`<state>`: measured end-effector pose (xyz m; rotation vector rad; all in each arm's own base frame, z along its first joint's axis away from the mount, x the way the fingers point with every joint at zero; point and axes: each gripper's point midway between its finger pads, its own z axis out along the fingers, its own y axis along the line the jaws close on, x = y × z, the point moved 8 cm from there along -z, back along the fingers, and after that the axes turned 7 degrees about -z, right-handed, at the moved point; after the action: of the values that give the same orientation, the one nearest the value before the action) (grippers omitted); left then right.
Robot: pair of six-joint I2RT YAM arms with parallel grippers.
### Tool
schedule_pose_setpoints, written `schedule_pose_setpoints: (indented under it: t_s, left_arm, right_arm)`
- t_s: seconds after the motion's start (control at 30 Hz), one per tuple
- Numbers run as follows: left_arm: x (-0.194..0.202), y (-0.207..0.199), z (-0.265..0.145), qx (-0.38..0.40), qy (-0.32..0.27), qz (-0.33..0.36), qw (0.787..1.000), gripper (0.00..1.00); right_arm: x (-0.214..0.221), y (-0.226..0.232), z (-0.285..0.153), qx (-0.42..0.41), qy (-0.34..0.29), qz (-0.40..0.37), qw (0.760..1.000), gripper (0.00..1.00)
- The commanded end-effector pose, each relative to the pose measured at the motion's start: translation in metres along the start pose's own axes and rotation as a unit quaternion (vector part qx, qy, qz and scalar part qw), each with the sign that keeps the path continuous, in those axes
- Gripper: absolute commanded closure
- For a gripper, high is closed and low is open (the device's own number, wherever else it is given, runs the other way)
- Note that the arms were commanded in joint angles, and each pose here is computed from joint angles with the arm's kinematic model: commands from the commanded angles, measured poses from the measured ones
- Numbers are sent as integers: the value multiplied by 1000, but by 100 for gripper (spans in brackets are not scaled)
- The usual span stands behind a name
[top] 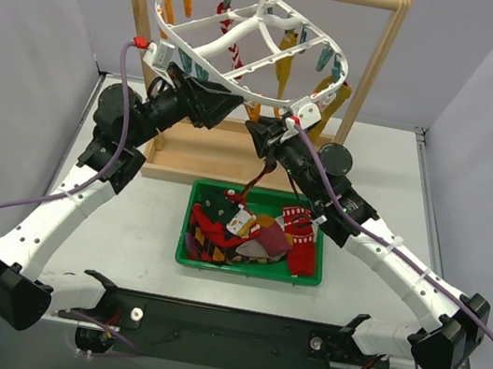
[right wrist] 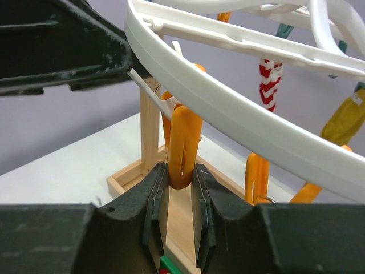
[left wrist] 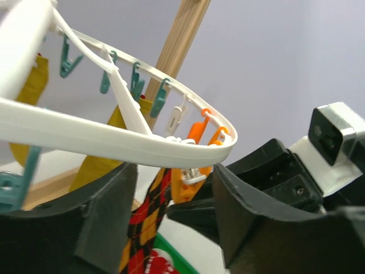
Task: Clip the socks to the hanger
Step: Open the clamp at the hanger.
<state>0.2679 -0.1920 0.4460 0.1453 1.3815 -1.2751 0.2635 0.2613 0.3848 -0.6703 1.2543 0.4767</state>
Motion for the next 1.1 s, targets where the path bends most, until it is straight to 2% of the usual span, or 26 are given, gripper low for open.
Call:
schedule_pose_setpoints:
  t_s: [0.0,0.07,0.23,0.27,0.3,0.37,0.53,0.93,1.07]
  left_arm:
    - [-31,-25,-6,38,-40,34,998,44]
    - [-30,-25,-6,43,-37,42,998,50]
    - [-32,-34,-4,69,-32,31,997,52]
    - [-31,-38,-4,80,-25,30,996,50]
    - [-29,-41,-3,90,-21,32,995,39]
    - [-28,-44,-4,99,-14,33,994,29]
    - [-22,-42,-7,94,-2,27,995,26]
    - [11,-22,-12,69,35,14,997,25]
    - [9,-20,-6,74,18,24,997,30]
  right_arm:
    - [-24,-13,-13,34,-37,-48,998,100]
    - [-24,-16,-13,40,-34,-55,997,100]
    - [-23,-20,-11,45,-26,-69,996,100]
    - [-23,-21,-9,46,-25,-71,996,100]
    - [-23,-21,-9,46,-25,-72,996,100]
    - [-25,-21,-6,45,-28,-73,996,100]
    - [-29,-21,-4,42,-33,-75,996,100]
    - [-38,-21,-2,37,-43,-74,996,100]
    - [-38,-18,-2,29,-44,-71,996,100]
